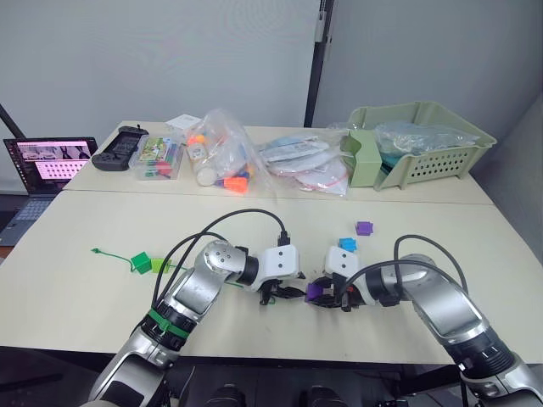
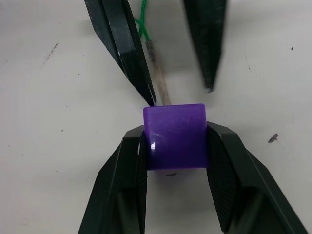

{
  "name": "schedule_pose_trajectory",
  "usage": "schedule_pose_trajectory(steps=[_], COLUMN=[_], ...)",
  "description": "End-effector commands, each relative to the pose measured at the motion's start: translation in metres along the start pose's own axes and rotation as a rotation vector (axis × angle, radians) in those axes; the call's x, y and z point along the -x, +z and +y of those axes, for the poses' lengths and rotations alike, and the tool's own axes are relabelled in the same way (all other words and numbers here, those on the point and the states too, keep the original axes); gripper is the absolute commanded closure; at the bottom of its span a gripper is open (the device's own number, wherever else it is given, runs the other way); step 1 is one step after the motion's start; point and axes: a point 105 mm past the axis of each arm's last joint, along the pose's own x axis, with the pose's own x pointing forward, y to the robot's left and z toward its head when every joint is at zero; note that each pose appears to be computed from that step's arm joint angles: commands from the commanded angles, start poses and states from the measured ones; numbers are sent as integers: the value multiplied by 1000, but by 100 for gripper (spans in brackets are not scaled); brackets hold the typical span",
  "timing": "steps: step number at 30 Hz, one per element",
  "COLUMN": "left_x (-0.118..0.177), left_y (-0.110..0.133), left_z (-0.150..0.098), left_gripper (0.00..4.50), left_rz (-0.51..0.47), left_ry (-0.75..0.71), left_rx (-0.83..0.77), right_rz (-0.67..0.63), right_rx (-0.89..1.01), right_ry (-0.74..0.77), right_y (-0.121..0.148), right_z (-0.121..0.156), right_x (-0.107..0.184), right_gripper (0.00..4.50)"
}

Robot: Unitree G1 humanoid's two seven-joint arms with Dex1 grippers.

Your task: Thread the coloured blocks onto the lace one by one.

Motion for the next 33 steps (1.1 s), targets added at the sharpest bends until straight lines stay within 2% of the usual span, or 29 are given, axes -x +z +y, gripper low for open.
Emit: schedule_pose_trajectory(steps=[1,2,8,19,24,28,31,33], left_x=[-17,-16,-7,43,60,58,54,50], left_y=[34,33,28,7,-15,-24,-24,-26], left_z=[-14,-14,-8,3,-5,-13,-18,-18], left_gripper=[112,92,92,92,92,92,164,231], left_rz=[-103,-99,-69,-25,3,6,-12,-17], left_ry=[-89,-90,-81,-13,-20,-33,-44,-39], left_rx=[-110,-111,-110,18,92,122,145,154], right_rz=[-62,-61,-57,-53,-48,-46,-46,-45], right_rx=[37,36,34,28,28,29,30,31], right_ry=[123,120,113,99,96,97,96,96], right_y=[14,14,13,9,8,8,8,8], right_z=[25,25,23,23,21,22,22,22], right_x=[-19,-19,-18,-16,-16,-16,-15,-15], right_gripper=[334,334,334,334,334,334,334,334])
